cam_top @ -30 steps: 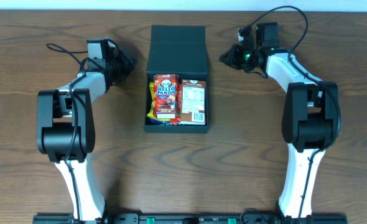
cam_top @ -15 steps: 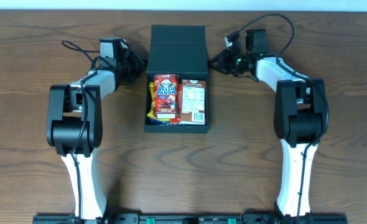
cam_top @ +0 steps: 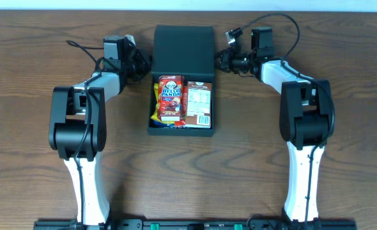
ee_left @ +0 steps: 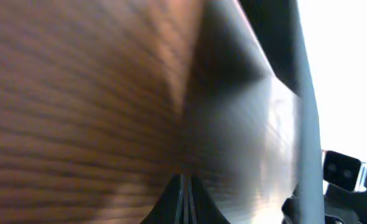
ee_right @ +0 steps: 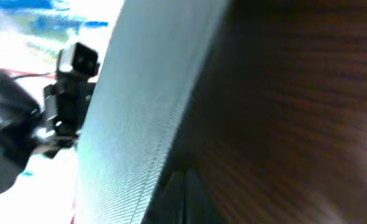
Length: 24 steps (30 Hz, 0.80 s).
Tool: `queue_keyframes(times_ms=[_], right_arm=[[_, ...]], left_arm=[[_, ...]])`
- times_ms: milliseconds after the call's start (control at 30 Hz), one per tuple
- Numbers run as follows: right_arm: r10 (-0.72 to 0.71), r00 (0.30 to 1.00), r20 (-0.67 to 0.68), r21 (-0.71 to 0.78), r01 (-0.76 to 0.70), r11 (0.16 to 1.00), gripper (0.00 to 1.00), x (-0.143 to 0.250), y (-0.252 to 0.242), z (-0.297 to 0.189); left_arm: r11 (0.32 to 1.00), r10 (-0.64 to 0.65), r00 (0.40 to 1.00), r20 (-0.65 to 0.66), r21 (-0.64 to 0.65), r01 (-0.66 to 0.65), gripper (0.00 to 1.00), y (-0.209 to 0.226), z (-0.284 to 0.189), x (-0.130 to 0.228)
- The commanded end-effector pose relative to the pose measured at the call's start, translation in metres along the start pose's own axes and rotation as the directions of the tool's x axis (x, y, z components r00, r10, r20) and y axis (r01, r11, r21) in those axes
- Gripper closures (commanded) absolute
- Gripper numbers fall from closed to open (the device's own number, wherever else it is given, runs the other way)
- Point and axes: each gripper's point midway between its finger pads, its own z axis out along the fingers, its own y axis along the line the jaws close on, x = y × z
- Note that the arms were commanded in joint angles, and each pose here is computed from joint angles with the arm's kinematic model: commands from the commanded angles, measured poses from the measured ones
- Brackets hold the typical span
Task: Pack container
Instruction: 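Raise both grippers up along the lid's back edges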
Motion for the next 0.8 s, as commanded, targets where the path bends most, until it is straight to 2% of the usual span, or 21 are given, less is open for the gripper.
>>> queue_keyframes(times_ms=[0, 133, 367, 567, 767], right_arm=[[-0.031, 0.997, -0.077, -0.145, 0.02, 0.989, 0.98, 0.014, 0.027, 0.004], [-0.08, 0.992, -0.095, -0.226, 0.056, 0.972, 0.98, 0.015, 0.042, 0.0], [-0.124, 0.985, -0.117, -0.318, 0.081, 0.944, 0.99, 0.017, 0.06, -0.006], [-0.181, 0.977, -0.115, -0.396, 0.122, 0.91, 0.98, 0.006, 0.086, -0.014], [-0.308, 0.945, -0.107, -0.477, 0.223, 0.85, 0.98, -0.003, 0.13, -0.03]], left_arm=[[0.996, 0.02, 0.998, -0.062, 0.086, -0.015, 0.94, -0.016, 0.001, 0.007], [0.989, 0.042, 0.994, -0.097, 0.146, -0.028, 0.94, -0.027, -0.003, 0.008], [0.952, 0.139, 0.986, -0.091, 0.288, -0.108, 0.94, -0.065, -0.019, -0.011], [0.899, 0.248, 0.964, -0.093, 0.394, -0.193, 0.94, -0.103, -0.03, -0.018], [0.836, 0.341, 0.936, -0.085, 0.483, -0.261, 0.94, -0.136, -0.044, -0.022]])
